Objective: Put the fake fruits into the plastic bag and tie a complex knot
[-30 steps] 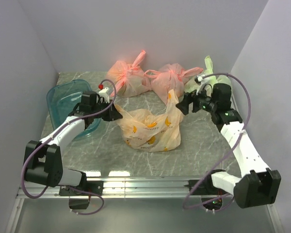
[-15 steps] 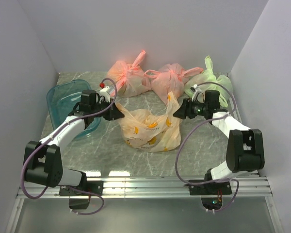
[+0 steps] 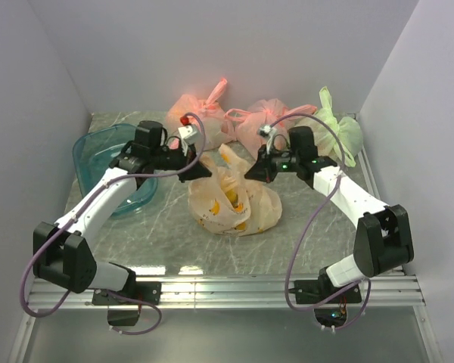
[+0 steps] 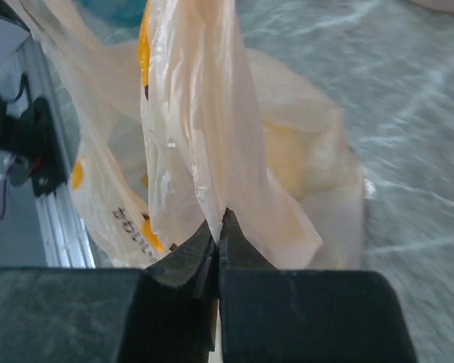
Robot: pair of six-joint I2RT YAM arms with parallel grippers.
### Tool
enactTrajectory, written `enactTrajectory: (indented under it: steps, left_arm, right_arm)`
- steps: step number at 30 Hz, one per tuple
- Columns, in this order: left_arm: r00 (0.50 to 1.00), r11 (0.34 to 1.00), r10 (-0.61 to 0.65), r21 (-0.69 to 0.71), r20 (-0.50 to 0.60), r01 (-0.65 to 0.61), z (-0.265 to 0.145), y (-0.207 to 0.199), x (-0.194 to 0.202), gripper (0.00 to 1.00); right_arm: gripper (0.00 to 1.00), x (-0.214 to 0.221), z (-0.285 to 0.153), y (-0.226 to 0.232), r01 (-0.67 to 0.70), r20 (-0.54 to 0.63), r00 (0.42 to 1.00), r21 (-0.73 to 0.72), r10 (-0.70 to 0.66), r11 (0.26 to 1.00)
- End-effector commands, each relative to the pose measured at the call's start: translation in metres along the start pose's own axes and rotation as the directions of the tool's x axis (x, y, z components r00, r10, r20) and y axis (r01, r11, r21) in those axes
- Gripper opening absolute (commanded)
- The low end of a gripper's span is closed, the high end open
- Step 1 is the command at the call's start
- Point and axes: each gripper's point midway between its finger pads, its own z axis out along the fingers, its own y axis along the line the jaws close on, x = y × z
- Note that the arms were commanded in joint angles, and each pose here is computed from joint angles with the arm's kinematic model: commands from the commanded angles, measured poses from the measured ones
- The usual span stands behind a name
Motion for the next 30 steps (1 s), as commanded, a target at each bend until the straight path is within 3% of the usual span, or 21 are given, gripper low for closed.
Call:
enactTrajectory:
  steps: [1, 7, 20, 30]
  left_arm:
    - [0.982, 0.961, 0.191, 0.202, 0.005, -0.188, 0.011, -0.042, -0.004, 0.01]
    - [0.943, 0.890, 0.332, 0.326, 0.012, -0.318, 0.037, -0.078, 0.003, 0.01]
    - [0.924, 0.844, 0.382, 0.402, 0.011, -0.354, 0.059, -0.084, 0.012, 0.01]
    - [0.945, 0.898, 0.328, 0.306, 0.016, -0.316, 0.067, -0.067, 0.003, 0.03]
  right_arm:
    - [0.00, -0.010, 0.006, 0.022, 0.112, -0.015, 0.994, -0.019, -0.113, 0.993]
    - [0.00, -0.014, 0.023, 0.036, 0.118, -0.042, 0.992, -0.051, -0.120, 0.992]
    - [0.00, -0.015, 0.017, 0.069, 0.209, -0.026, 0.976, -0.130, -0.214, 0.969]
    - [0.39, 0.012, 0.002, 0.094, 0.311, -0.009, 0.946, -0.261, -0.324, 0.914]
